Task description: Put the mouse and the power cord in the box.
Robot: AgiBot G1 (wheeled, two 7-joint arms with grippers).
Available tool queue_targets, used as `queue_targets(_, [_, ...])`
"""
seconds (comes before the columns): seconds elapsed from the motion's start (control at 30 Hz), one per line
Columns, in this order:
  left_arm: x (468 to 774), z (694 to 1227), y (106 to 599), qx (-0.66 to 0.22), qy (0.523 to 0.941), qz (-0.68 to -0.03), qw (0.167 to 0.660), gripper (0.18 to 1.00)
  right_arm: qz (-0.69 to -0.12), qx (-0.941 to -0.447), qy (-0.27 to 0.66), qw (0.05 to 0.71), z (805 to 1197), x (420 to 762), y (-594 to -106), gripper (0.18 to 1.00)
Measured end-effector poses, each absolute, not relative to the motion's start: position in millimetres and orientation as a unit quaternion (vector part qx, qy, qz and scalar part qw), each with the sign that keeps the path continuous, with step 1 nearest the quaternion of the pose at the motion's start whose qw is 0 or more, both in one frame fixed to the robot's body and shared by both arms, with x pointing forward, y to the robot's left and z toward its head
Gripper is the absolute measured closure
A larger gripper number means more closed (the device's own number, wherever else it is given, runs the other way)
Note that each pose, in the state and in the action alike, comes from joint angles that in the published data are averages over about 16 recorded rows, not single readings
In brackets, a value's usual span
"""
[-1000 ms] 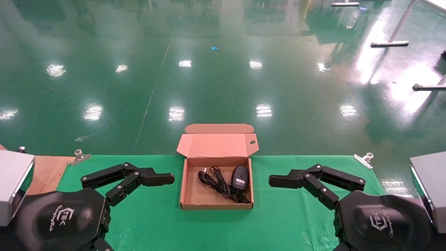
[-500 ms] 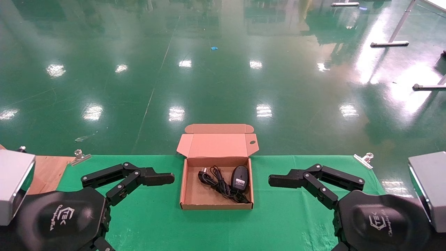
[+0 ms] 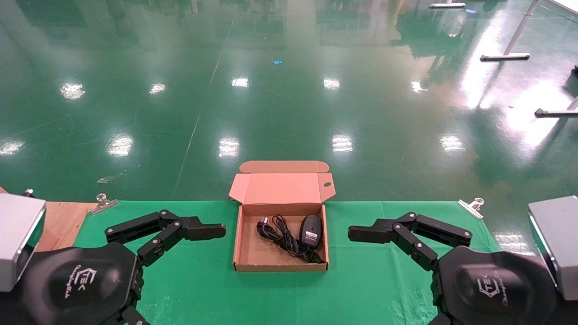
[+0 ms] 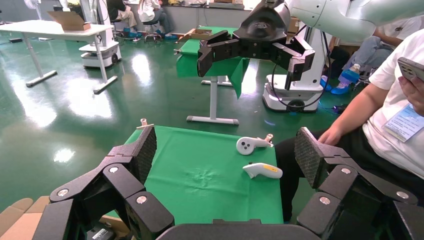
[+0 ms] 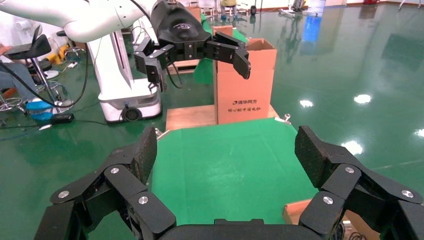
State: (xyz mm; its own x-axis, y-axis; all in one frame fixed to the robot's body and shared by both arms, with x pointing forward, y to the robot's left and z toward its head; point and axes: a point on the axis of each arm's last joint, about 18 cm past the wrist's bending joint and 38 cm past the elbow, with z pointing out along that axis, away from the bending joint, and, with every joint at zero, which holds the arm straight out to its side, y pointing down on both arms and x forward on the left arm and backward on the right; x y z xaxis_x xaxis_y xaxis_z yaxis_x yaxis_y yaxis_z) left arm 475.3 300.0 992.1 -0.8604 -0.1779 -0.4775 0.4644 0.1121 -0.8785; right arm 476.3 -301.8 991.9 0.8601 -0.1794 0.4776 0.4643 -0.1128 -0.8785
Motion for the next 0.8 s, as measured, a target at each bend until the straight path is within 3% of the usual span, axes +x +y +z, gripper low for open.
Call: queue_targets(0.8, [475.4, 992.1, 300.1, 0.101, 0.705, -0.659, 0.244, 0.184, -0.244, -0.705, -0.101, 0.658, 991.9, 476.4, -301.7, 0.178])
